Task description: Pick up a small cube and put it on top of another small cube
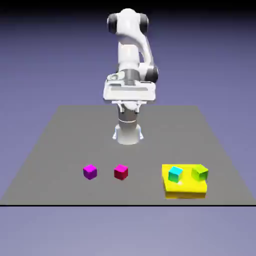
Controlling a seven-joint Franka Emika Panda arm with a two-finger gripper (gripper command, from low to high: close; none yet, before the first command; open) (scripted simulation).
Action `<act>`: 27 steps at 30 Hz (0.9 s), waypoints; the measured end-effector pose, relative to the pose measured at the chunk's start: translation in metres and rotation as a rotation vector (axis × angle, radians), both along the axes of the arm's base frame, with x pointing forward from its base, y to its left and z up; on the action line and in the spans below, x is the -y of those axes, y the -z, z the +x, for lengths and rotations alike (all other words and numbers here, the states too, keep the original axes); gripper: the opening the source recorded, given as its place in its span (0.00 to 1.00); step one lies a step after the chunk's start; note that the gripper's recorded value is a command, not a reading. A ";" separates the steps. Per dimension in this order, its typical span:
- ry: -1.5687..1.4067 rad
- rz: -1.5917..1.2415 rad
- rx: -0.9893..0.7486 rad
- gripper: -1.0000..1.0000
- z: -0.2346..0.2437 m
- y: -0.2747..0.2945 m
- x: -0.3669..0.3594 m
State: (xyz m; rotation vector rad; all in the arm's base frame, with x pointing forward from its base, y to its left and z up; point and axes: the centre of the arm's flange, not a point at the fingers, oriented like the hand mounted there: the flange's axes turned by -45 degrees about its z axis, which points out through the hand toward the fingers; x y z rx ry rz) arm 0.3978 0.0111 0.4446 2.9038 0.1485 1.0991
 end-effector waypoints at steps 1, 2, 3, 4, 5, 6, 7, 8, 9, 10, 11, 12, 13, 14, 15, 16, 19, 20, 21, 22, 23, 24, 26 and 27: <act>-0.025 -0.031 -0.061 0.50 0.006 0.012 -0.005; -0.051 -0.062 -0.121 0.50 0.012 0.024 -0.010; -0.076 -0.092 -0.181 0.50 0.017 0.036 -0.014; -0.101 -0.123 -0.241 0.50 0.022 0.048 -0.019; -0.126 -0.153 -0.301 0.50 0.026 0.061 -0.023; -0.150 -0.183 -0.361 0.50 0.030 0.073 -0.026; -0.175 -0.214 -0.420 0.50 0.033 0.086 -0.030; -0.200 -0.244 -0.479 0.50 0.036 0.099 -0.033; -0.224 -0.274 -0.537 0.50 0.038 0.111 -0.036; -0.248 -0.303 -0.595 0.50 0.039 0.124 -0.039; -0.272 -0.333 -0.652 0.50 0.041 0.136 -0.041; -0.297 -0.363 -0.709 0.50 0.041 0.149 -0.044; -0.324 -0.394 -0.764 0.50 0.042 0.161 -0.047; -0.345 -0.423 -0.820 0.50 0.042 0.173 -0.048; -0.367 -0.452 -0.874 0.50 0.042 0.185 -0.049; -0.393 -0.483 -0.928 0.50 0.041 0.196 -0.051; -0.460 -0.571 -1.084 0.50 0.039 0.229 -0.053; -0.483 -0.601 -1.134 0.50 0.037 0.240 -0.054; -0.506 -0.631 -1.183 0.50 0.036 0.250 -0.055; -0.528 -0.661 -1.232 0.50 0.035 0.261 -0.055; -0.550 -0.691 -1.279 0.50 0.033 0.270 -0.056; -0.572 -0.721 -1.325 0.50 0.031 0.280 -0.056; -0.614 -0.781 -1.413 0.50 0.028 0.298 -0.057; -0.635 -0.811 -1.456 0.50 0.027 0.307 -0.057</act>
